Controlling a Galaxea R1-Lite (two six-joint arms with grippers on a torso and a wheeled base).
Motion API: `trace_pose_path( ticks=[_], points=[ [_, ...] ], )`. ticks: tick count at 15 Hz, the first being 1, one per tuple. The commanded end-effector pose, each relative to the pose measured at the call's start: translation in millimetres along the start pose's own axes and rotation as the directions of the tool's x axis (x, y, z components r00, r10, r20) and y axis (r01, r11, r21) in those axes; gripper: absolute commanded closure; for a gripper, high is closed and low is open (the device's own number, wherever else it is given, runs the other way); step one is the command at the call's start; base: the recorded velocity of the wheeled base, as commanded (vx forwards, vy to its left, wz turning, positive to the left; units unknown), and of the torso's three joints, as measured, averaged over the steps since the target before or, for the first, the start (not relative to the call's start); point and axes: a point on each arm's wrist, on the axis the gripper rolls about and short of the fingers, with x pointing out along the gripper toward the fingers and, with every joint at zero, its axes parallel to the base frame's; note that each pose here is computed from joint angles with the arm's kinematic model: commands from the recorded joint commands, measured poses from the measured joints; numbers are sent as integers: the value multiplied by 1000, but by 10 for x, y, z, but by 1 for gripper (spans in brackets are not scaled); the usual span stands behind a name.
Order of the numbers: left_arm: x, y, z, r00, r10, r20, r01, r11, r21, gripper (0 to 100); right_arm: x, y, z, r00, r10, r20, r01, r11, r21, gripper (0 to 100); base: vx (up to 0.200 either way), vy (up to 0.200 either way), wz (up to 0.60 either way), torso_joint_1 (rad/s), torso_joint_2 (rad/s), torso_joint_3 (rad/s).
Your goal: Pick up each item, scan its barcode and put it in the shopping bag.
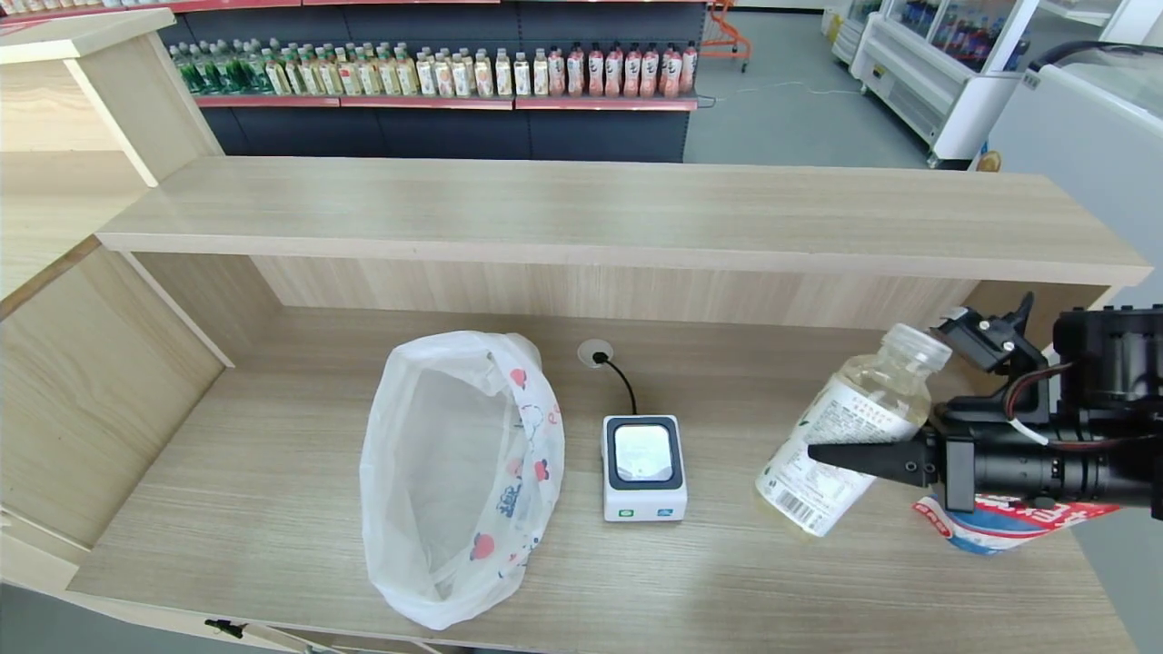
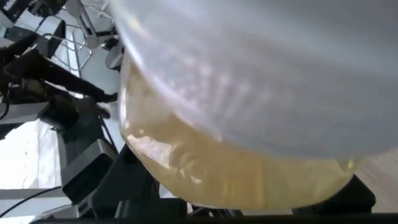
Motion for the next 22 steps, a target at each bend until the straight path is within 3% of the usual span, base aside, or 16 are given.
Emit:
trace_pose_path(
  ticks=[1, 4, 7, 17, 22],
  points=[
    [0, 0, 0, 1000, 1, 0, -1, 1000, 0, 0, -23, 144, -77, 999, 34, -12, -34, 999, 3, 100, 0, 0, 0, 0, 0, 0],
    [0, 0, 0, 1000, 1, 0, -1, 1000, 0, 0, 62, 302, -272, 991, 116, -68, -114, 993, 39, 100, 0, 0, 0, 0, 0, 0],
    [0, 0, 0, 1000, 1, 0, -1, 1000, 0, 0, 102, 380, -188, 979, 197, -57, -193, 979, 57, 100, 0, 0, 0, 0, 0, 0],
    [0, 0, 0, 1000, 1, 0, -1, 1000, 0, 0, 213, 597, -224, 942, 322, -94, -316, 946, 68, 100, 0, 0, 0, 0, 0, 0],
    [0, 0, 0, 1000, 1, 0, -1, 1000, 0, 0, 218, 620, -301, 938, 329, -112, -320, 943, 90, 100, 0, 0, 0, 0, 0, 0]
  ],
)
